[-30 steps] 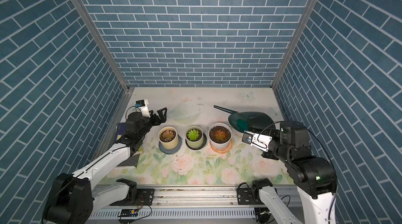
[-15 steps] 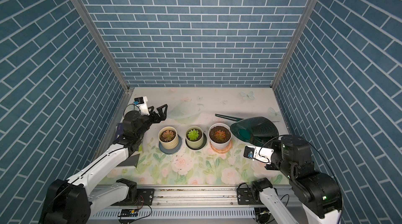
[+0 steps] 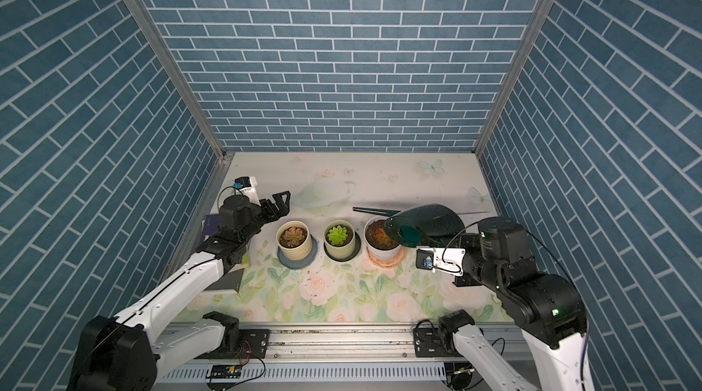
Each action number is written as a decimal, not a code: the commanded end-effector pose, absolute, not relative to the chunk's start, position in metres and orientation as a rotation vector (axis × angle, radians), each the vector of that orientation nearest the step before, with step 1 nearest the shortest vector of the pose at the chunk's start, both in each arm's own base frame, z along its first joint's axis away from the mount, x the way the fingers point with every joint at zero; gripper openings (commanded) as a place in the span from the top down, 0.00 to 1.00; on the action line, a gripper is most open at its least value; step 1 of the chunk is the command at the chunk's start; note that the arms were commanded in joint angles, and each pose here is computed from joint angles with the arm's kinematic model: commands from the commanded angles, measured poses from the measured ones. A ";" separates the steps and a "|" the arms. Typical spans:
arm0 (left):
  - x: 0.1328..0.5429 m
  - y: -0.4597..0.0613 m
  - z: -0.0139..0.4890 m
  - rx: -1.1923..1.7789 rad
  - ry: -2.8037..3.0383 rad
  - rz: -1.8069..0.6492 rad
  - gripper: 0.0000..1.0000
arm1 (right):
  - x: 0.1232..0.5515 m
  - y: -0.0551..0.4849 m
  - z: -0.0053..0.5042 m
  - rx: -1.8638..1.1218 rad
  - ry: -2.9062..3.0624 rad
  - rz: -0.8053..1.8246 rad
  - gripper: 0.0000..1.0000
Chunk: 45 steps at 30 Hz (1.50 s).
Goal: Water the succulent around the soil edge
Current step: Water the soil of the potted plant with water.
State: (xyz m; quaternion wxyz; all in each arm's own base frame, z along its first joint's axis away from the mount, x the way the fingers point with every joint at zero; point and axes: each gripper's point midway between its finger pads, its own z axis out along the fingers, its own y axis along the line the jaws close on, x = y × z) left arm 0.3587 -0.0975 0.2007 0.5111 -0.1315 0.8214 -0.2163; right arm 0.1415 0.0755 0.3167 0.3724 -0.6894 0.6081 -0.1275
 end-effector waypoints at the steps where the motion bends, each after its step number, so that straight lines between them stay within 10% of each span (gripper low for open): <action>1: 0.354 -0.089 0.194 -0.419 2.029 -0.482 0.00 | 0.155 0.092 0.358 -1.671 1.378 -0.364 1.00; 45: 0.330 -0.017 0.155 -0.765 2.218 -0.387 0.00 | 0.203 0.231 0.348 -2.177 1.099 -0.365 1.00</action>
